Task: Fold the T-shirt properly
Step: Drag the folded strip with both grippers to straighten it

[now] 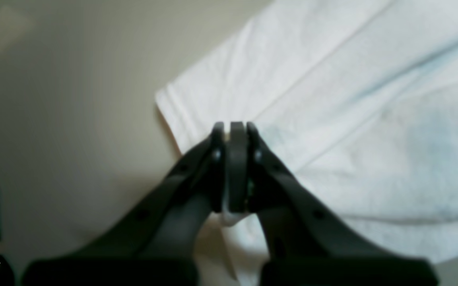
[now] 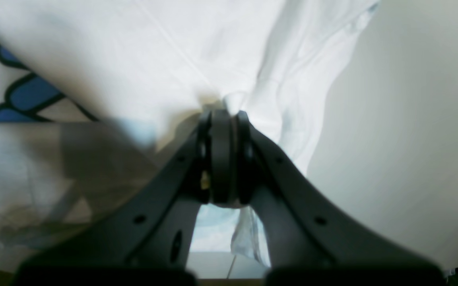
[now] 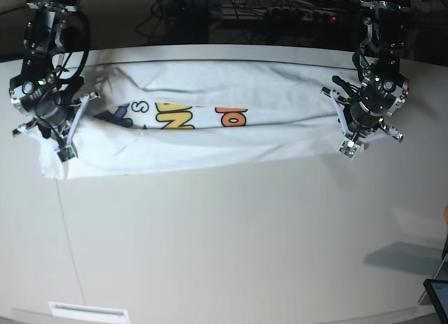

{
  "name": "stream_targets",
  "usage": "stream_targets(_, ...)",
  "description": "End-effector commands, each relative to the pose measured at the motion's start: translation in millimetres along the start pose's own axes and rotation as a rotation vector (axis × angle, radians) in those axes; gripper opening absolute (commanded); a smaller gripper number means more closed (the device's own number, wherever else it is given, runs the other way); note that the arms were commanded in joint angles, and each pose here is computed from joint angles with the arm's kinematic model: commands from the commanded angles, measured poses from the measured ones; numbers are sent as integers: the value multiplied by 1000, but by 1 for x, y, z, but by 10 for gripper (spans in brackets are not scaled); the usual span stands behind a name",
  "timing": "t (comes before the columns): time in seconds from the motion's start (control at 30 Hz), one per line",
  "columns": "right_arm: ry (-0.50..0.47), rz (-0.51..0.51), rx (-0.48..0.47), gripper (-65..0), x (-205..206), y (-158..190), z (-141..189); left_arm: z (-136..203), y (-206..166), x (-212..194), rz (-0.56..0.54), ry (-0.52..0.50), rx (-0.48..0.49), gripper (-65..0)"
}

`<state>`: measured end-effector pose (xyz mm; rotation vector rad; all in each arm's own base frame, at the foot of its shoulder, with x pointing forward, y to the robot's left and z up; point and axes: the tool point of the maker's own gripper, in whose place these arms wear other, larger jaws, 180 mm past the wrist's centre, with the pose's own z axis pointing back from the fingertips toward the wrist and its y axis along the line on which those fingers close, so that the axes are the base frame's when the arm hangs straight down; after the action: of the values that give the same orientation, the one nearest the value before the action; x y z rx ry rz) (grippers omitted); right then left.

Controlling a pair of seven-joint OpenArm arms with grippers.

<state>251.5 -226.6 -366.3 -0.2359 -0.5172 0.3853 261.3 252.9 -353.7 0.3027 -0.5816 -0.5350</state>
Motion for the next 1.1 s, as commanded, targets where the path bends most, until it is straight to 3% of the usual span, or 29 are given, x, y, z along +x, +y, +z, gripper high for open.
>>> stream_targets(0.0, -31, 5, -27, -650, 8, -9, 5, 4, 10, 5, -14, -16, 28, -650)
stream_targets(0.53, -42, 12, -36, -650, 10, -11, 9, 12, 12, -4, -68, -1, 33, -650)
stream_targets(0.7, -26, 11, -30, -649, 4, -7, 9, 12, 4, -9, -116, 10, -4, -650)
stream_targets(0.87, -3, -67, -55, -646, -9, -18, 9, 12, -2, -11, -163, 19, -36, -650)
stream_targets(1.0, 39, -133, -80, -553, -23, -28, 11, 13, -2, -11, -167, 19, -38, -647)
stream_targets(1.07, 40, -137, -81, -489, -23, -28, 11, 13, -2, -16, -164, 28, -38, -596)
